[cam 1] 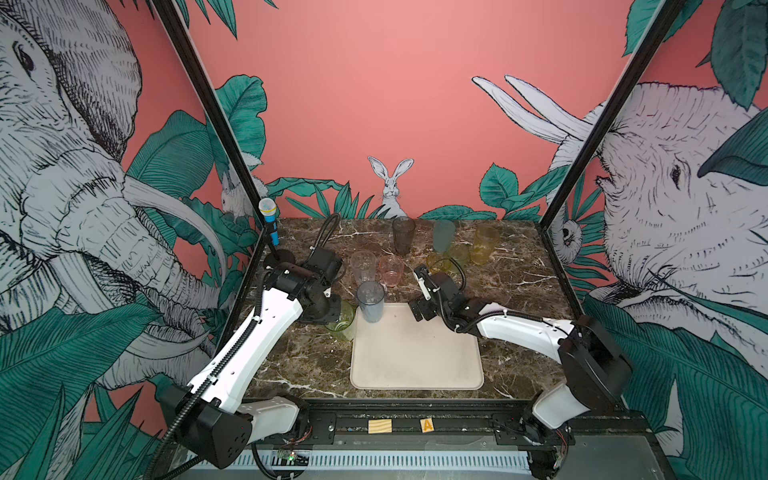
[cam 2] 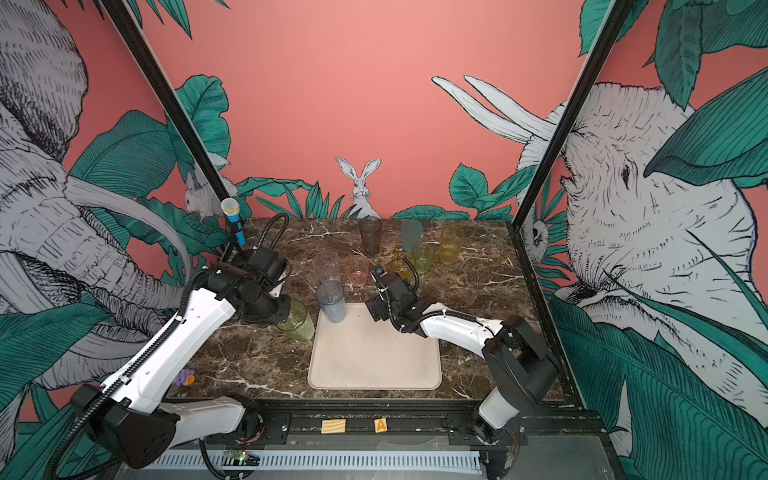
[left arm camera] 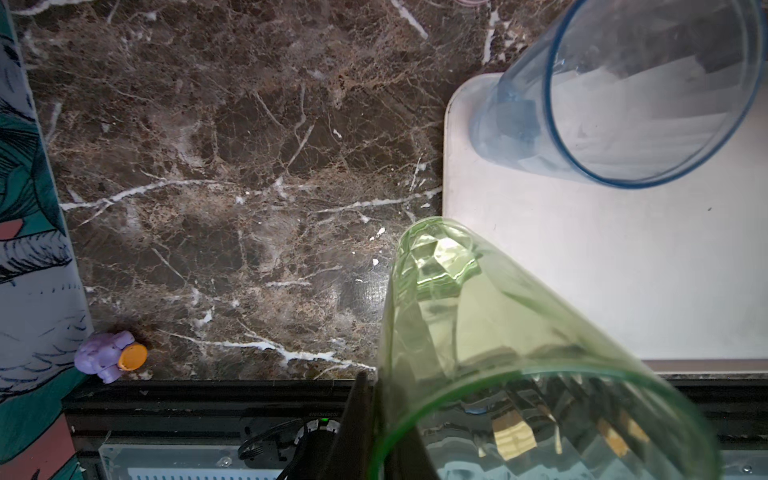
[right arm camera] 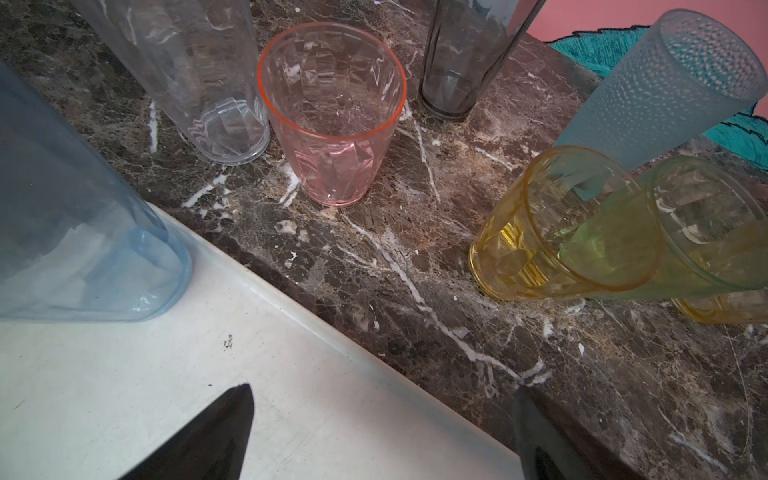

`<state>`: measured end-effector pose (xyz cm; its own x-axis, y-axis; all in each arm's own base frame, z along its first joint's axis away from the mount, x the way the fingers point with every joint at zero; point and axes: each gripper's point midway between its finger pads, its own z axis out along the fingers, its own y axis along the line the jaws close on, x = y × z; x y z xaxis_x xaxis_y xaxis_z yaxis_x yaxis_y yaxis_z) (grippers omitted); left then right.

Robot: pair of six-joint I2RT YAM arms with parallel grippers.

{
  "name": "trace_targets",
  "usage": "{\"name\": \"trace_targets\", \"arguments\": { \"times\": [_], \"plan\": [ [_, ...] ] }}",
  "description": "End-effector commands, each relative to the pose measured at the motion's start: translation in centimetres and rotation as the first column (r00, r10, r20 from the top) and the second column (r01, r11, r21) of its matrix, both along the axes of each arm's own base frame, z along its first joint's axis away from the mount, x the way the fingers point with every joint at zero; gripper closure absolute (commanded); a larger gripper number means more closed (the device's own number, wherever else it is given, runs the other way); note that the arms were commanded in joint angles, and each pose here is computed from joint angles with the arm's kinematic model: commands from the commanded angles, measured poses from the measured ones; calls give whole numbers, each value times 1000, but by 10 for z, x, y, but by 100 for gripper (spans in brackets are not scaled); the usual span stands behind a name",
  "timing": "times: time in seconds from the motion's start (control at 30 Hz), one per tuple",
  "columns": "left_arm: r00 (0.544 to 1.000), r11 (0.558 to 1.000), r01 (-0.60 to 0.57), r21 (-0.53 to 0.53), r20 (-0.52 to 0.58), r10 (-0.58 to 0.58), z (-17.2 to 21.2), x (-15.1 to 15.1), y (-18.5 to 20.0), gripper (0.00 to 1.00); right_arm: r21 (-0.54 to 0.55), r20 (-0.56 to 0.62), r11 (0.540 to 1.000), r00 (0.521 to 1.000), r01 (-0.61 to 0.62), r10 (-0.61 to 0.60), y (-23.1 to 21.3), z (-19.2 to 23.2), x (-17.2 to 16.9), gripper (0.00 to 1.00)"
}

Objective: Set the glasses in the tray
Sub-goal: 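Carry the green cup with the left gripper over the tray, then lower the green cup onto the tray beside the tumbler and open the left gripper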

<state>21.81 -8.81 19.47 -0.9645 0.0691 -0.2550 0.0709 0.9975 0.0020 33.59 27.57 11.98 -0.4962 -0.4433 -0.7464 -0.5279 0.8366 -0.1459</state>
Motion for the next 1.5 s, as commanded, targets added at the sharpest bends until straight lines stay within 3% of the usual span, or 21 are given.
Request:
{"name": "trace_targets", "arguments": {
  "times": [0.0,0.37,1.03,1.47],
  "plan": [
    [999,998,-10,-61,31,12,-1,2,-12,100,8,40,1000,999,-2,2,4,10,3,1],
    [999,997,-41,-73,23,43,-19,0,-22,100,-1,40,1000,999,0,0,5,9,4,1],
    [998,998,51,24,-29,-50,-48,-1,-54,100,-7,40,1000,999,-2,3,5,9,4,1],
    [996,997,75,19,-46,-74,-57,7,-71,100,-14,40,1000,999,-1,2,5,8,4,1]
  ]
}}
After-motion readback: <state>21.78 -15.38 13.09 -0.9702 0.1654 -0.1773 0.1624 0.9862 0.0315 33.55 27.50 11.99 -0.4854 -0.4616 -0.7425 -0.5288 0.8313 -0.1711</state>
